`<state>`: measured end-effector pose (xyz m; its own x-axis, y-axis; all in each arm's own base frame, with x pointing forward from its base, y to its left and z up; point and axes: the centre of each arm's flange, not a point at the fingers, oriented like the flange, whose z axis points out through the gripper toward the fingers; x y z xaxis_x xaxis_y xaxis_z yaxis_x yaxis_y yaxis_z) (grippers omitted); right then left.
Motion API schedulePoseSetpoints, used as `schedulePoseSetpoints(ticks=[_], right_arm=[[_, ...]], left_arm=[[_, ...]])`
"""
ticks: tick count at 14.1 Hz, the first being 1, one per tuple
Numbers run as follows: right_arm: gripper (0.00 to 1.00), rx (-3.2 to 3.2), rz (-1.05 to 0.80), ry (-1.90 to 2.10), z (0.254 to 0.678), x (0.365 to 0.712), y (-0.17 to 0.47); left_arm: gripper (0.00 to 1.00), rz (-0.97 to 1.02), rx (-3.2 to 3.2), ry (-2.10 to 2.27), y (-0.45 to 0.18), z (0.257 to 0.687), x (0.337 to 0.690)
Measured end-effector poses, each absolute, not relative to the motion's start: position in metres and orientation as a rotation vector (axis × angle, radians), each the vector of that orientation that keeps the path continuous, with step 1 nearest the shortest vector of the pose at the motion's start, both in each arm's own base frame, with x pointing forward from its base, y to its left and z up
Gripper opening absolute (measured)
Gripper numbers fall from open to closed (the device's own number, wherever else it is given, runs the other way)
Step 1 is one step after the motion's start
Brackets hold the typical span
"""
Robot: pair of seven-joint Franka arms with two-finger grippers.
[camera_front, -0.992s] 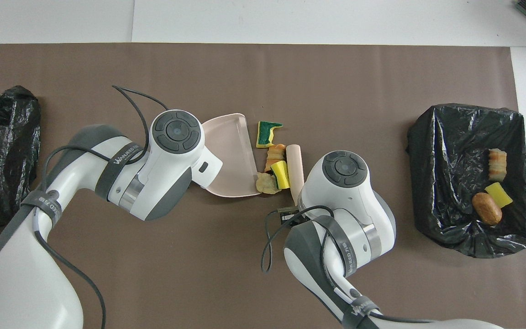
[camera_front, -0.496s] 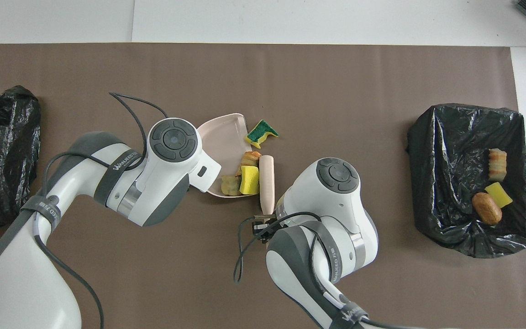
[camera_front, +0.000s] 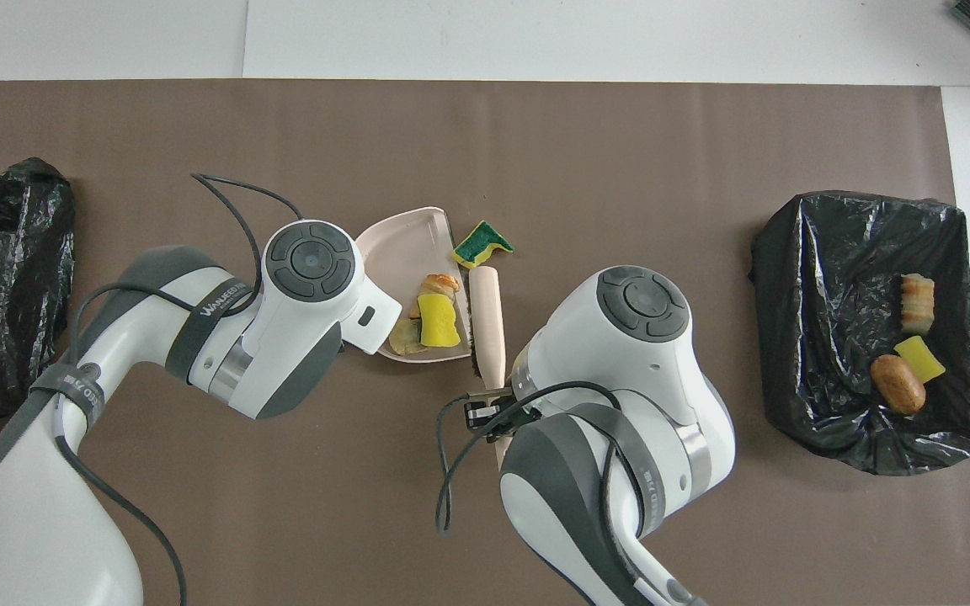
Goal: Sweep and dump trash in bin
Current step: 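Sweep the remaining trash into the dustpan with the right gripper's brush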
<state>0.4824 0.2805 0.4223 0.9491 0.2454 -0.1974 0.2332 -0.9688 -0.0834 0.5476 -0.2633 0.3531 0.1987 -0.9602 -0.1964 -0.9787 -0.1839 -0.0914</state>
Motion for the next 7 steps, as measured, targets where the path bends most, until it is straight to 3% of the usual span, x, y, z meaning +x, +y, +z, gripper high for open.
schedulePoseSetpoints(ticks=[4,7], right_arm=[[0.27,-3.172,0.240,-0.699,0.407,0.524,0.217],[0.27,-3.197,0.230,-0.768,0.385,0.555,0.223]], left_arm=[[0.33,0.146,-2.288,1.849,-0.255,0.353,0.551],[0.33,0.154,-2.297,1.836,-0.252,0.352,0.552]])
